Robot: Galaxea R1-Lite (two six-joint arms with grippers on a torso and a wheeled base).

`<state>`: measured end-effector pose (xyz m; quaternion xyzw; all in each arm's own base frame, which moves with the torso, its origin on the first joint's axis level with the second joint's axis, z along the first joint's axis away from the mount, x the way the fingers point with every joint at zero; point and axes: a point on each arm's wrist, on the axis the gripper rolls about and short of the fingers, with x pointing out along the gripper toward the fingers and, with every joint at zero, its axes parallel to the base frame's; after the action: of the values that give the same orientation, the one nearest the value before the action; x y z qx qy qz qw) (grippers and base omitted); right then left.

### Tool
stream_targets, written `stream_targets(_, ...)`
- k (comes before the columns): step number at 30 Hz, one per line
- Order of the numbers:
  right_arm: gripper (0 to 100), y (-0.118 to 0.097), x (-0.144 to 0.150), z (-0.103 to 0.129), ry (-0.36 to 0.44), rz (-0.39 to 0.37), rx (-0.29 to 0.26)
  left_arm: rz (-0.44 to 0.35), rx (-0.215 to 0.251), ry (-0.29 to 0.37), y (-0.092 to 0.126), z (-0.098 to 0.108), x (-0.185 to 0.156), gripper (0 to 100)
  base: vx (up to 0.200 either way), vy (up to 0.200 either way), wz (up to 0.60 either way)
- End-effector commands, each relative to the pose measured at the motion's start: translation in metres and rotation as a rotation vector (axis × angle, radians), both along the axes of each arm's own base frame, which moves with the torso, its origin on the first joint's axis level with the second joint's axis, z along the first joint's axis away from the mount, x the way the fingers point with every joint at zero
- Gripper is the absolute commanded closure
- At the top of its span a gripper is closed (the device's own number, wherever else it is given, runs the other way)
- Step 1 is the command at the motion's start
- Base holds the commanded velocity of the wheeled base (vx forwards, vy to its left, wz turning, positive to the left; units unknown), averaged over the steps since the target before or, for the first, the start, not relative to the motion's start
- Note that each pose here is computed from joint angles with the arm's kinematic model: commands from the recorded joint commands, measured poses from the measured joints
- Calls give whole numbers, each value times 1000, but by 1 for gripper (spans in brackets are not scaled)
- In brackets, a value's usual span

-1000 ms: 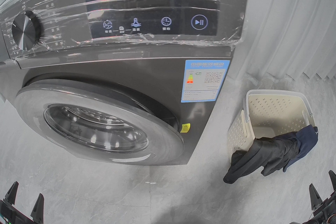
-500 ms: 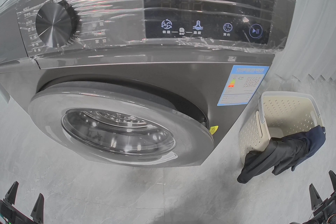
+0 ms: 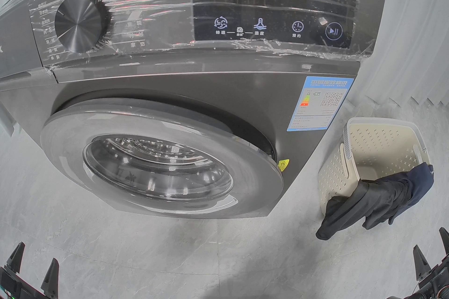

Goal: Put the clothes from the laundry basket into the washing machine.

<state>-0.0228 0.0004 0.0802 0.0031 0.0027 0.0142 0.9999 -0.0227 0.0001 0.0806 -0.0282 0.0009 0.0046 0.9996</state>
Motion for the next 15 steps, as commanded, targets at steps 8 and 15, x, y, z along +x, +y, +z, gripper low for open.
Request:
stream_targets(8,0,0,0,-5,2,1,0,0,0,-1,0,-5,0,0,0,200,0)
stream_targets(15,0,0,0,-5,4,2,0,0,-2,-1,0,-5,0,0,0,200,0)
